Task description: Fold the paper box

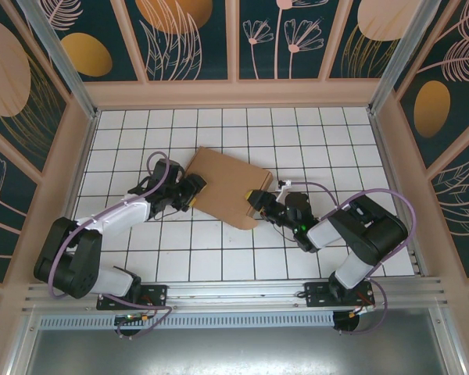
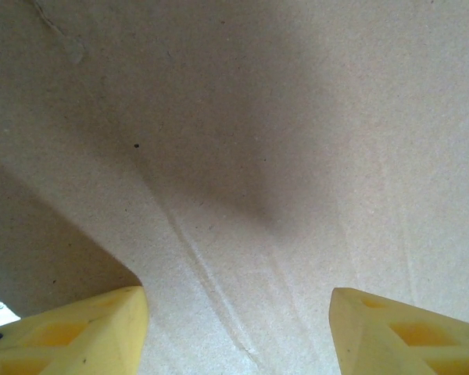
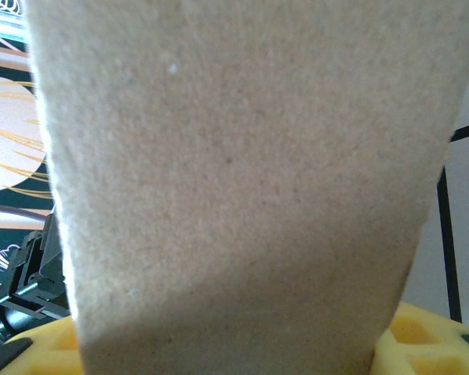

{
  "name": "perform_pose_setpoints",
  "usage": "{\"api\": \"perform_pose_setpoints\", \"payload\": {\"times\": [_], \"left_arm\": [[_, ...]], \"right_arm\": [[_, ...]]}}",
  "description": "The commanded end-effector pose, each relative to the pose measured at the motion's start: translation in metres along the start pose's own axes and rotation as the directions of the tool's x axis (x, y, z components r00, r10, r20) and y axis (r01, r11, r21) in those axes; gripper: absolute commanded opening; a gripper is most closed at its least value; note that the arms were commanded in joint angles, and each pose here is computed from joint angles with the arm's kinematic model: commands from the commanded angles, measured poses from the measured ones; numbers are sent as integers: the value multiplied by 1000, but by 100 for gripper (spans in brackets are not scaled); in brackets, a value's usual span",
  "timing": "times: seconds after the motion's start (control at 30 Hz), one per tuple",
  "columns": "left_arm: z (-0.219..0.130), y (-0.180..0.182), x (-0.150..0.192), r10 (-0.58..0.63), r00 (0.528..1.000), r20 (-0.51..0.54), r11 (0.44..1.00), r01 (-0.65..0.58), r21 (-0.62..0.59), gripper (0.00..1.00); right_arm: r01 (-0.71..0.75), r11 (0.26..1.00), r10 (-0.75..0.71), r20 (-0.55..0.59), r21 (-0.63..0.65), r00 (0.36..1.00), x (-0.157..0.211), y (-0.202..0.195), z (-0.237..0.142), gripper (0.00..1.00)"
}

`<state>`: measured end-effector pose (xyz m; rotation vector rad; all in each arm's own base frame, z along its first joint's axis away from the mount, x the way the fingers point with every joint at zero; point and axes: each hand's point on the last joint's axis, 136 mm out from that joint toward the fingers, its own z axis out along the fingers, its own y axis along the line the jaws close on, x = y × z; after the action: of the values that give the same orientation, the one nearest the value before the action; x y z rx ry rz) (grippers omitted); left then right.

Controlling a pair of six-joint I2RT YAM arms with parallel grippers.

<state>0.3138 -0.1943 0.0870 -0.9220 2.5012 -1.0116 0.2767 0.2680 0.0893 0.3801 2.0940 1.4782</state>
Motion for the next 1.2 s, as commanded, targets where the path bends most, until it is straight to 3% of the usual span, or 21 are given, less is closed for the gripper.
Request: {"api": "perform_pose_setpoints", "payload": {"times": [0.0, 0.23, 0.5, 0.93, 1.07, 1.17], "left_arm": [[11, 13, 5, -28, 999, -24, 999, 27, -38, 63], [28, -2, -8, -8, 1000, 5, 1000, 8, 1, 63], [38, -12, -19, 33, 998, 45, 998, -35, 44, 61], [43, -43, -34, 46, 993, 106, 986, -62, 156, 59], [41, -43, -31, 50, 994, 97, 986, -65, 157, 58], [32, -43, -30, 89, 991, 103, 986, -103, 135, 58]], "right_arm": [[24, 1000, -24, -14, -14, 1000, 3, 5, 4, 34], [-69, 993, 62, -75, -94, 995, 13, 20, 3, 34], [-280, 937, 230, -233, -208, 945, 31, 42, 1, 34], [-368, 883, 245, -381, -292, 891, 38, 78, 8, 34], [-352, 894, 247, -349, -278, 904, 33, 74, 6, 32], [-346, 910, 275, -289, -230, 917, 23, 58, 3, 25]]}}
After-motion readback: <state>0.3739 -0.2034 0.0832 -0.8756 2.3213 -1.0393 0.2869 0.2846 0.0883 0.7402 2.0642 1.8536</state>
